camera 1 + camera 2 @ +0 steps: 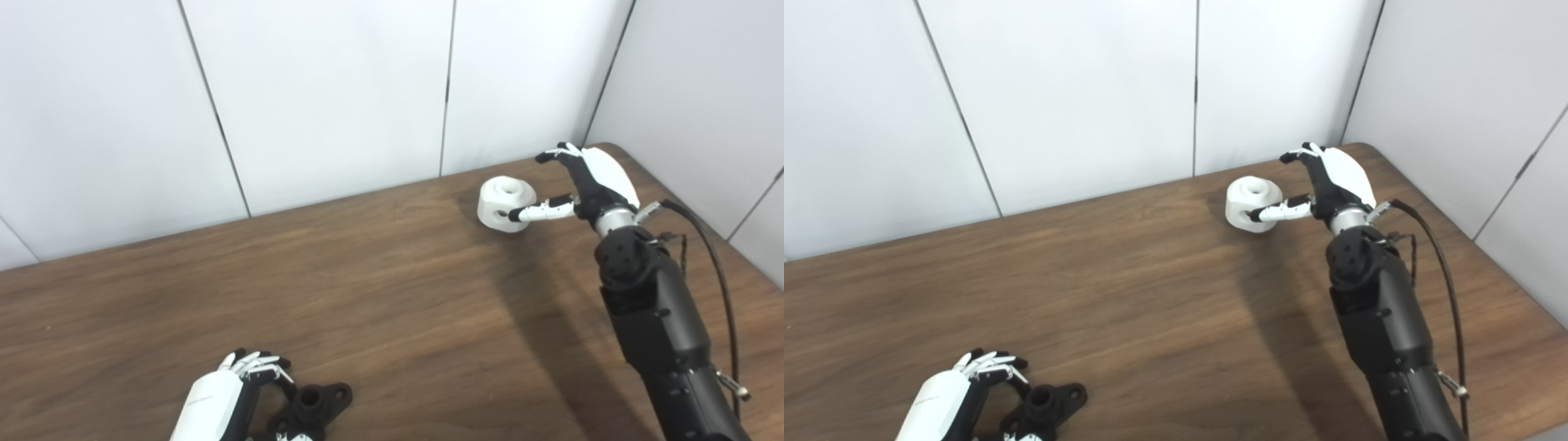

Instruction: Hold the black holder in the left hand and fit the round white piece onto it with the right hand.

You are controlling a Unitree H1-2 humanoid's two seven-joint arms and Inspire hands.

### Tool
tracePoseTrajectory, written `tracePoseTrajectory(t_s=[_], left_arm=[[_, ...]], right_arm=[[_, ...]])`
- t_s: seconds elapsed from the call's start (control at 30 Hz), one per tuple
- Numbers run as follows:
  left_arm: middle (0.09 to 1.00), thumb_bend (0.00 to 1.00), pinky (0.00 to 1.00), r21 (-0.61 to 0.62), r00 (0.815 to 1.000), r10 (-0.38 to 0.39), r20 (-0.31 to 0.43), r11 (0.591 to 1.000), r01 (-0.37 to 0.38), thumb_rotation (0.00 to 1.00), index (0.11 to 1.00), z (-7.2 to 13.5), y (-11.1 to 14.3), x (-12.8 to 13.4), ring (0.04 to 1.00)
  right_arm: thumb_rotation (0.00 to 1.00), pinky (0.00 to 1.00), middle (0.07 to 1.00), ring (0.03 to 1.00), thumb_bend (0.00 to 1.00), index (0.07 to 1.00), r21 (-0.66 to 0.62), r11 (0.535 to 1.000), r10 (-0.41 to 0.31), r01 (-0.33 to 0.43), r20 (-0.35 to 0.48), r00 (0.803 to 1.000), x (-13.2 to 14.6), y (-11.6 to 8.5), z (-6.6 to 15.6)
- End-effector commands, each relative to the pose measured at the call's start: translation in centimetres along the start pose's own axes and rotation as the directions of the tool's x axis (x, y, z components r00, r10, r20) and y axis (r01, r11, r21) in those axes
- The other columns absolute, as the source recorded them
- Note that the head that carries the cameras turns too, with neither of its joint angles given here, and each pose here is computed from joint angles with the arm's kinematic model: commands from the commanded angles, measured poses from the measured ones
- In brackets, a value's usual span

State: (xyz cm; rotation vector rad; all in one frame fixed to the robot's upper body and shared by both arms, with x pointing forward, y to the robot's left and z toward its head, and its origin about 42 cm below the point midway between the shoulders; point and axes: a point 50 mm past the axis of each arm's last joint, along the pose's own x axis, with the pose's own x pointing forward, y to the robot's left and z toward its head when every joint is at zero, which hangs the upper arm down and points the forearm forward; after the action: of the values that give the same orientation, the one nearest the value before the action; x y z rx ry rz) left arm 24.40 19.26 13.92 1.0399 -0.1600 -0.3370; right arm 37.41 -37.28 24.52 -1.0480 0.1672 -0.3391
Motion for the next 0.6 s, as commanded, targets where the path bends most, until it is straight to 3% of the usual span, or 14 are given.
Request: tracePoseTrajectory(t_s=[0.0, 0.57], left_arm=[[0.754, 0.52, 0.96, 0.004, 0.998, -0.048, -0.032, 0.999, 0.048, 0.04, 0.485, -0.6, -0.4, -0.6, 0.846], [0.748, 0.52, 0.94, 0.008, 0.999, -0.043, -0.034, 0.999, 0.043, 0.04, 0.485, -0.5, -0.3, -0.6, 0.838]], right_arm=[[0.33, 1.0, 0.963, 1.0, 0.96, 0.815, -0.043, 0.997, -0.065, 0.066, 0.036, 0.997, 1.5, -2.5, 1.4], [0.38, 1.0, 0.954, 1.0, 0.99, 0.796, -0.122, 0.992, 0.031, -0.03, 0.006, 0.999, 3.5, -1.8, 0.5]])
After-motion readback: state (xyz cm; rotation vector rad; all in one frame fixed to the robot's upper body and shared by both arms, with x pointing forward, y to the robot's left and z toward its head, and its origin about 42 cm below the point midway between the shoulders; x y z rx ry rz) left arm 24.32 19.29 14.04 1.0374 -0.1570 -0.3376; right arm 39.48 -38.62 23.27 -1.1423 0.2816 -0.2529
